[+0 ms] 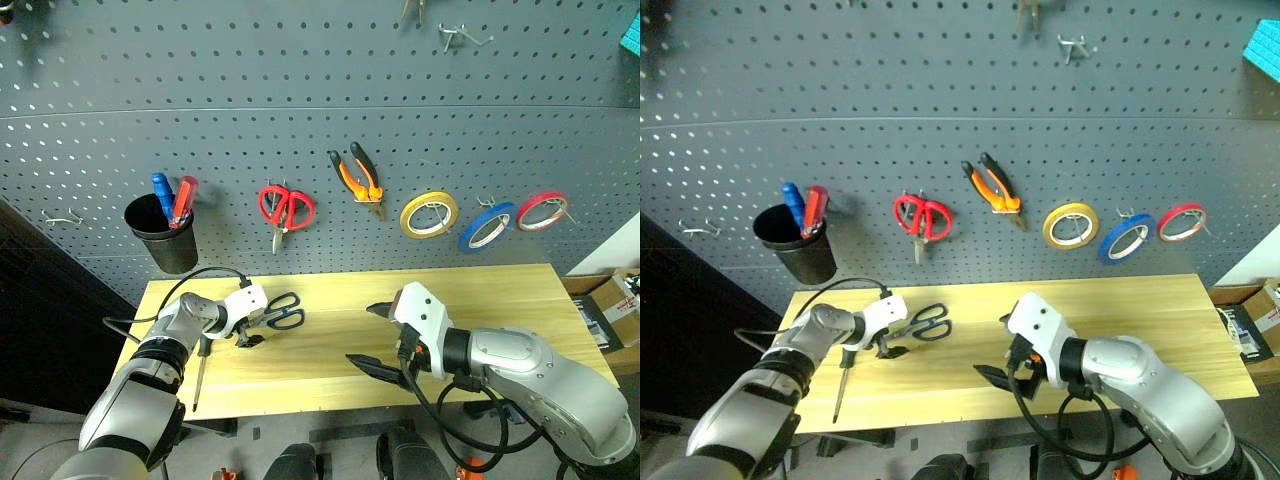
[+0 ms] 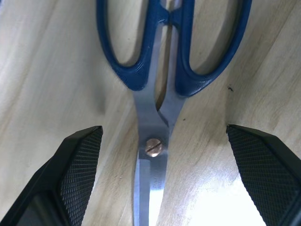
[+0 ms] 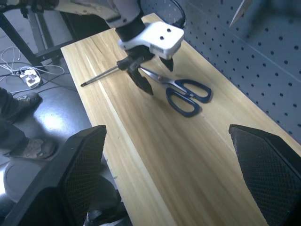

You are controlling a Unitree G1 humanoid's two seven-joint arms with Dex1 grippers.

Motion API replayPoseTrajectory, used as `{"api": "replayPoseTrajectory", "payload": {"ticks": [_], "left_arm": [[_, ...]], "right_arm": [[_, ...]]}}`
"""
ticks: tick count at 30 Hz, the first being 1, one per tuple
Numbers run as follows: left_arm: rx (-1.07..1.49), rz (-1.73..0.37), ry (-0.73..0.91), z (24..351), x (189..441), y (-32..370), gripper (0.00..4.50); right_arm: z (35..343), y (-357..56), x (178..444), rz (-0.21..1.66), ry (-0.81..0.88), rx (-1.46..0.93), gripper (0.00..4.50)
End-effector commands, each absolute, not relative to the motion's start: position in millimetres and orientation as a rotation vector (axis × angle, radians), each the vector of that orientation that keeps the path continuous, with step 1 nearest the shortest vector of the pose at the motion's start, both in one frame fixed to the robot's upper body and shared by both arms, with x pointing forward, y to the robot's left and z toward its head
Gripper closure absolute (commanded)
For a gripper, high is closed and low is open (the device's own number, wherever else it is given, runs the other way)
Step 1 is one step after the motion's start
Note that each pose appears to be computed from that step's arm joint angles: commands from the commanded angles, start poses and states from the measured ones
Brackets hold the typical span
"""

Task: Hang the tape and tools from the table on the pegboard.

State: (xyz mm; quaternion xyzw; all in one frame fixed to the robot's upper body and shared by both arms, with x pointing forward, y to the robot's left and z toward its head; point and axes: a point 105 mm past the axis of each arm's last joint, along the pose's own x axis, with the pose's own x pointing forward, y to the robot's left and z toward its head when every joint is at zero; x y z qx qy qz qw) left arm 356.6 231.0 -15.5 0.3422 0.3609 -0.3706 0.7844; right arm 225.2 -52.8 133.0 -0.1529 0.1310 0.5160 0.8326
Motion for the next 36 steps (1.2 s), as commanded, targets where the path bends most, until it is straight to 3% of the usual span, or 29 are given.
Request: {"api": "replayPoseTrajectory", "payload": {"ticks": [1,8,9,11,15,22,31,36], "left_arm": [[0.758,-0.762,0.779,-15.4,362.3,232.2,0.03],[0.722,-0.788,0.866,-30.9,349.4,234.2,0.03],[0.713,-0.813,0.895,-34.5,343.4,235.8,0.20],[0.687,-0.848,0.956,-39.8,332.7,240.3,0.60],[0.648,-0.822,1.042,-43.8,322.1,255.7,1.82],[0.613,-0.742,1.025,-36.9,328.9,264.3,3.95],[0.500,-0.842,0.965,-40.5,313.4,245.9,3.95],[0.499,-0.803,0.833,-34.2,299.3,240.1,3.95]], "right_arm": [[143.2,-47.3,219.3,1.122,0.229,-0.339,0.00],[141.8,-47.3,217.0,1.123,0.238,-0.341,0.00],[141.8,-47.9,216.9,1.121,0.239,-0.342,0.00],[142.1,-49.1,217.0,1.119,0.241,-0.343,0.00],[141.7,-51.8,217.9,1.111,0.247,-0.347,0.00],[141.2,-56.7,216.7,1.098,0.255,-0.353,0.00],[142.4,-58.8,216.0,1.094,0.249,-0.370,0.00],[145.8,-58.2,215.6,1.104,0.227,-0.384,0.00]]}}
